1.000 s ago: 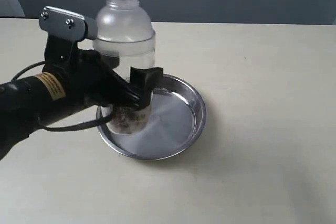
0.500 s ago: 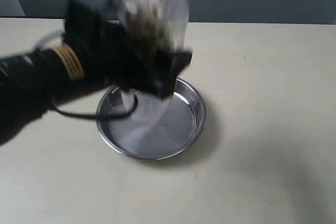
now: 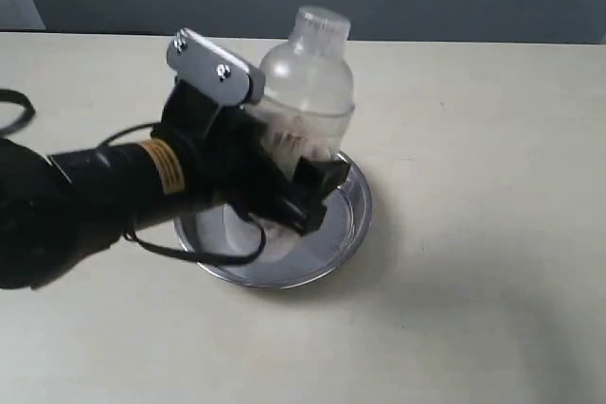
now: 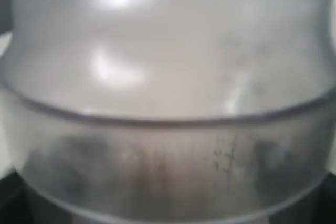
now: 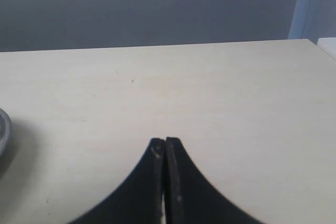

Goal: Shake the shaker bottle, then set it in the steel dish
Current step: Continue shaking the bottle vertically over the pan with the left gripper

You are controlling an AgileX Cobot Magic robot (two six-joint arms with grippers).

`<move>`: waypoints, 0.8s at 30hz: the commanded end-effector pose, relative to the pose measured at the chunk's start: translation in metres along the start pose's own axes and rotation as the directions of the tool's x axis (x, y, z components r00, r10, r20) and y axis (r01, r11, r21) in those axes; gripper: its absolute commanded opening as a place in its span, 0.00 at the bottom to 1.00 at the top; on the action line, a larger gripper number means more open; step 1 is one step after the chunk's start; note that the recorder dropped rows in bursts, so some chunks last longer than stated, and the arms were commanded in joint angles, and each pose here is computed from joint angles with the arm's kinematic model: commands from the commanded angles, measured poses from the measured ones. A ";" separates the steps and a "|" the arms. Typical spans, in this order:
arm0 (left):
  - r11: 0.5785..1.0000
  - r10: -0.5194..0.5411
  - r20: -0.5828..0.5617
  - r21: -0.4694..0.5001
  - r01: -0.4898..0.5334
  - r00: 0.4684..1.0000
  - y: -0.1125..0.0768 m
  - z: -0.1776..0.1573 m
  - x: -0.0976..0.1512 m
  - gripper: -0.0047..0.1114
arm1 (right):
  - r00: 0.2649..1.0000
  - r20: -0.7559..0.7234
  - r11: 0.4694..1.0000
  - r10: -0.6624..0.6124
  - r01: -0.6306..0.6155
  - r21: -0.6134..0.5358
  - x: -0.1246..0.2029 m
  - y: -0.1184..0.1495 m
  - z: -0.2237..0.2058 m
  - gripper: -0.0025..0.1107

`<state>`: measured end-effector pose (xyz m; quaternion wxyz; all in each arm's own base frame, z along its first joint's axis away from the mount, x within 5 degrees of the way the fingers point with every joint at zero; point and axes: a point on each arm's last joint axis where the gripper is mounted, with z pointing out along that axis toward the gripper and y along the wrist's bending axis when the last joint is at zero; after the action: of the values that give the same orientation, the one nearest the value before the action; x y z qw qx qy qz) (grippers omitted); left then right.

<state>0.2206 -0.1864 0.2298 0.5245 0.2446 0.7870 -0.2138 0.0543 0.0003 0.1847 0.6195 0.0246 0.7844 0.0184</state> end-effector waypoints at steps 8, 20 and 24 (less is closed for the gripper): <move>0.996 -0.070 0.191 -0.042 0.080 0.979 0.010 0.008 0.001 0.04 | 1.000 0.014 1.000 -0.002 0.002 -0.004 -0.001 0.000 0.000 0.01; 1.000 0.022 0.376 0.005 -0.025 0.926 -0.002 -0.034 -0.057 0.04 | 1.000 0.014 1.000 -0.002 0.002 -0.004 -0.001 0.000 0.000 0.01; 0.990 -0.060 0.177 -0.113 0.081 0.982 0.016 -0.005 0.009 0.04 | 1.000 0.014 1.000 -0.002 0.002 -0.004 -0.001 0.000 0.000 0.01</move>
<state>0.2172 -0.1711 0.2849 0.6641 0.1907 0.6834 -0.2358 0.0543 0.0003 0.1847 0.6195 0.0246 0.7844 0.0184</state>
